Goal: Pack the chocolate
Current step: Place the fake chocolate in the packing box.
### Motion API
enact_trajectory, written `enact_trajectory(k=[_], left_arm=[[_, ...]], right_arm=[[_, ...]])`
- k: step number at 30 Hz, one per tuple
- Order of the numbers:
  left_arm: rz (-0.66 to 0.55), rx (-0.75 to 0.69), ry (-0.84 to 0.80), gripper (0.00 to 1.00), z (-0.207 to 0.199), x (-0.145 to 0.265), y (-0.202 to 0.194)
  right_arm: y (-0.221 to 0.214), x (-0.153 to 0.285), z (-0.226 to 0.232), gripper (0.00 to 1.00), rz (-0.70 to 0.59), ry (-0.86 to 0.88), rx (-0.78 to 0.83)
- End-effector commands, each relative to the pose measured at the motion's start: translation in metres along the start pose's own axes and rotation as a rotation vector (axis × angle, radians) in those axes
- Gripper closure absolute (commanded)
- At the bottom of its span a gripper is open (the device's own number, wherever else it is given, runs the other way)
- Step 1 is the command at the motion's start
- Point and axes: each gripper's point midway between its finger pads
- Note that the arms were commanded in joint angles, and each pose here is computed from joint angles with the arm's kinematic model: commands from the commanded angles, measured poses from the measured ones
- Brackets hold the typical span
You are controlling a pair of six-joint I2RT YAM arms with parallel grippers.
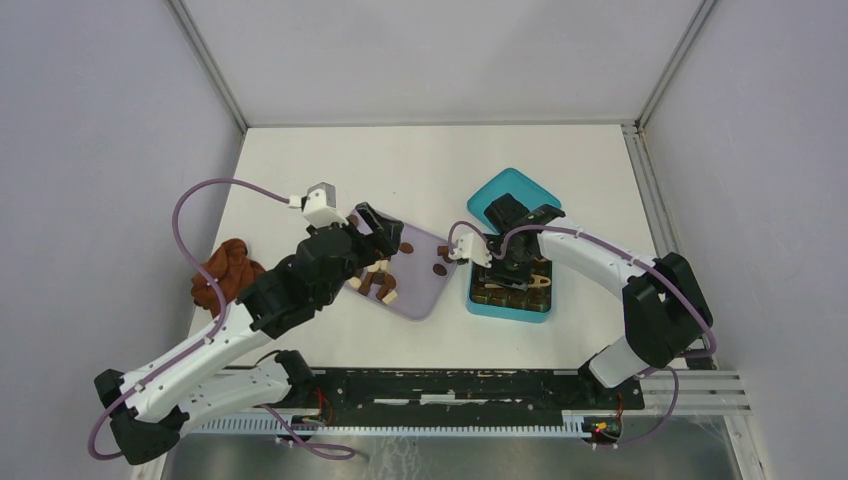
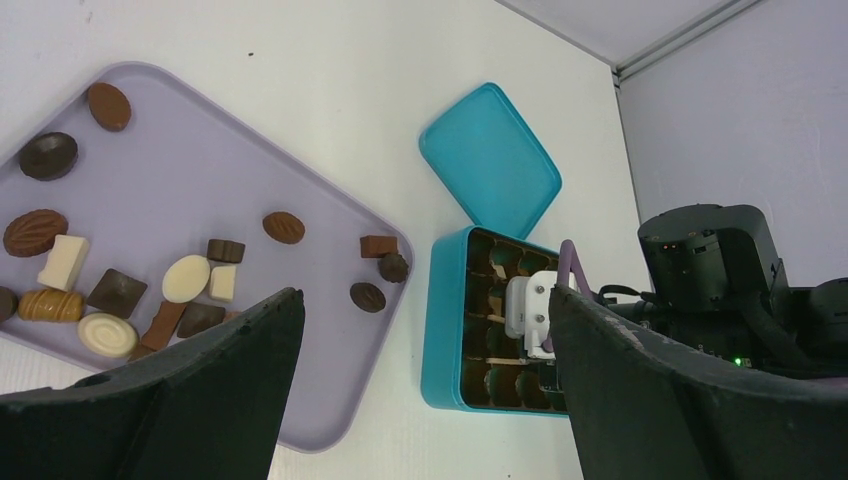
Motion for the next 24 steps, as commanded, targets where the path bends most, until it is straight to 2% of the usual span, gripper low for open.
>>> enact_trajectory(k=[1,7,13,18,24], left_arm=[[-0.039,0.059,0.009,0.04,0.001,0.003,0.009],[-0.042,0.067,0.0,0.04,0.0,0.006,0.011],[-0.024,0.089,-0.049,0.04,-0.008,0.006,0.006],[-0.05,0.212,-0.17,0.04,-0.026,0.009,0.007],[-0.104,0.438,-0.399,0.04,-0.067,0.01,0.017]], right_arm=[[0.015,0.007,-0.01,0.51,-0.037,-0.034,0.002],[0.032,0.021,-0.008,0.55,-0.107,-0.023,-0.001],[0.06,0.046,-0.008,0.58,-0.242,0.037,-0.032],[0.094,0.084,-0.016,0.6,-0.447,0.104,-0.07],[0.143,0.131,-0.01,0.62,-0.707,0.197,-0.059]])
Point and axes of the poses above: each gripper's point midway between its finger pads, its own x axis back along the fingers, its own z axis along the line the jaws close on, y = z × x, and after that the axes turned 9 degrees about -x, right-handed
